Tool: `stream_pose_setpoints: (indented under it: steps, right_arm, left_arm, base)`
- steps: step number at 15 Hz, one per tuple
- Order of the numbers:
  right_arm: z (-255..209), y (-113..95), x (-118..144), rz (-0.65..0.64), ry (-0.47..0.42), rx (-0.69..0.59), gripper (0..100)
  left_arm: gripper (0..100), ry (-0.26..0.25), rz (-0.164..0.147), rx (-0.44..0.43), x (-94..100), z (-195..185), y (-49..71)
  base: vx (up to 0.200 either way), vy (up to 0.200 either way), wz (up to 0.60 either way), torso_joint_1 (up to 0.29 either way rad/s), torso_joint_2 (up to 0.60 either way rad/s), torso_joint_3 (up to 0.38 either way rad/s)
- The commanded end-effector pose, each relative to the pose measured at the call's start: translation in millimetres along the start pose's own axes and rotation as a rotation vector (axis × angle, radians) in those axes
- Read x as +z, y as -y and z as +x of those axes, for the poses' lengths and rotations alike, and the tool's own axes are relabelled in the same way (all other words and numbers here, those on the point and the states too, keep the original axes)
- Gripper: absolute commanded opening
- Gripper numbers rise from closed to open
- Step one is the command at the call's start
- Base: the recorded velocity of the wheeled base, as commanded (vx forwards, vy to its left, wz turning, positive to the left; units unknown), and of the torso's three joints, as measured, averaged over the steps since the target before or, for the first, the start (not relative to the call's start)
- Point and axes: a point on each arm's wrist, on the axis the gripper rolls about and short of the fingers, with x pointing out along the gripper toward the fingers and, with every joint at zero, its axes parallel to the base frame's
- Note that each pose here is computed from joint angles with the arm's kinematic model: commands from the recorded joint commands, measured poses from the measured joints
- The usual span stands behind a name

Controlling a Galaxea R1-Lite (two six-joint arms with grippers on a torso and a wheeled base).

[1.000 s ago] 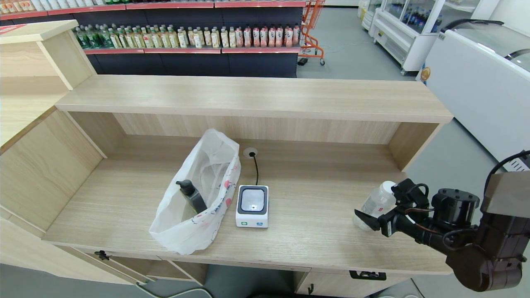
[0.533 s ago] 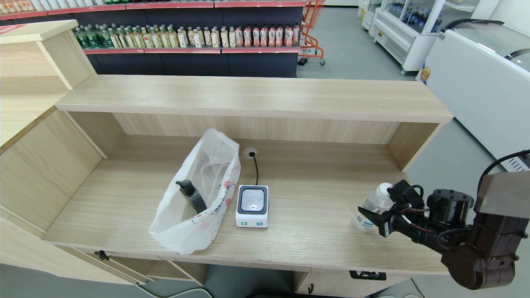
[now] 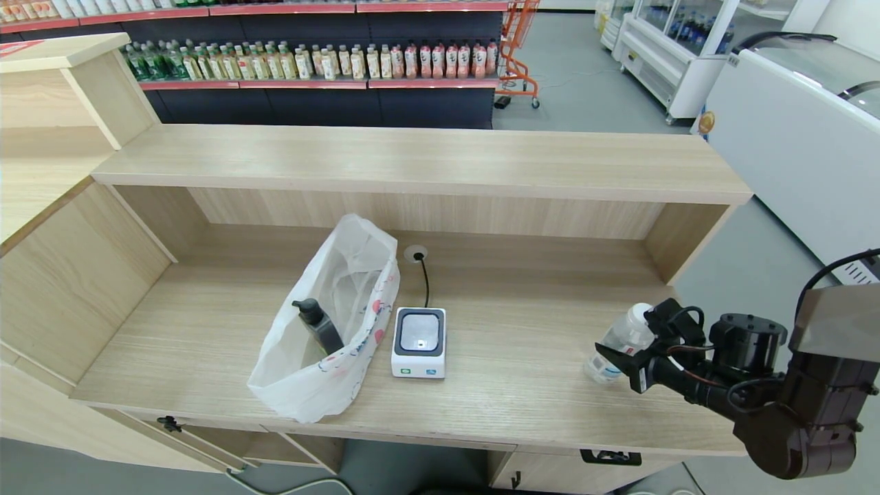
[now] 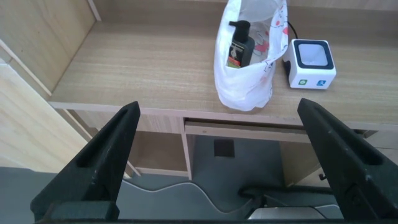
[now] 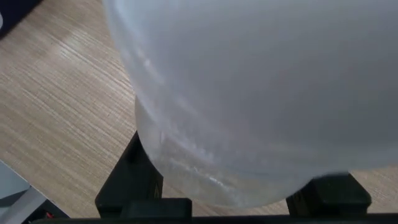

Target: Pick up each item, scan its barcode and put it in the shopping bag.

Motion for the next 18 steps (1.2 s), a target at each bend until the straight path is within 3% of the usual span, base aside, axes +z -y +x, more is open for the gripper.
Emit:
stream_pose_setpoints:
  steps: [1,7,9,12,18]
  right_arm:
    - [-2,3,3,0.003,0.006,-0.009,0]
    - [-18,9,47,0.092,0.008,0.040,0]
    - [-25,8,66,0.163,0.063,0.090,0]
    - [-39,2,89,0.147,0.173,0.331,0]
    - [-71,-13,115,0.116,0.262,0.749,0]
  left_arm:
    - [100,-0.001,0.000,0.000,0.1,0,0.0]
    - [100,-0.001,0.000,0.000,0.1,0,0.0]
    - [100,0.001,0.000,0.000,0.0,0,0.0]
    - [100,0.001,0.000,0.000,0.0,0,0.0]
    - [100,0.001,0.000,0.000,0.0,0,0.0]
  base:
    - [0.000,0.000,0.00,0.000,0.00,0.000]
    - [0.000,0.000,0.00,0.000,0.00,0.000]
    - [0.000,0.000,0.00,0.000,0.00,0.000]
    - [0.000,0.000,0.00,0.000,0.00,0.000]
    - [0.000,0.000,0.00,0.000,0.00,0.000]
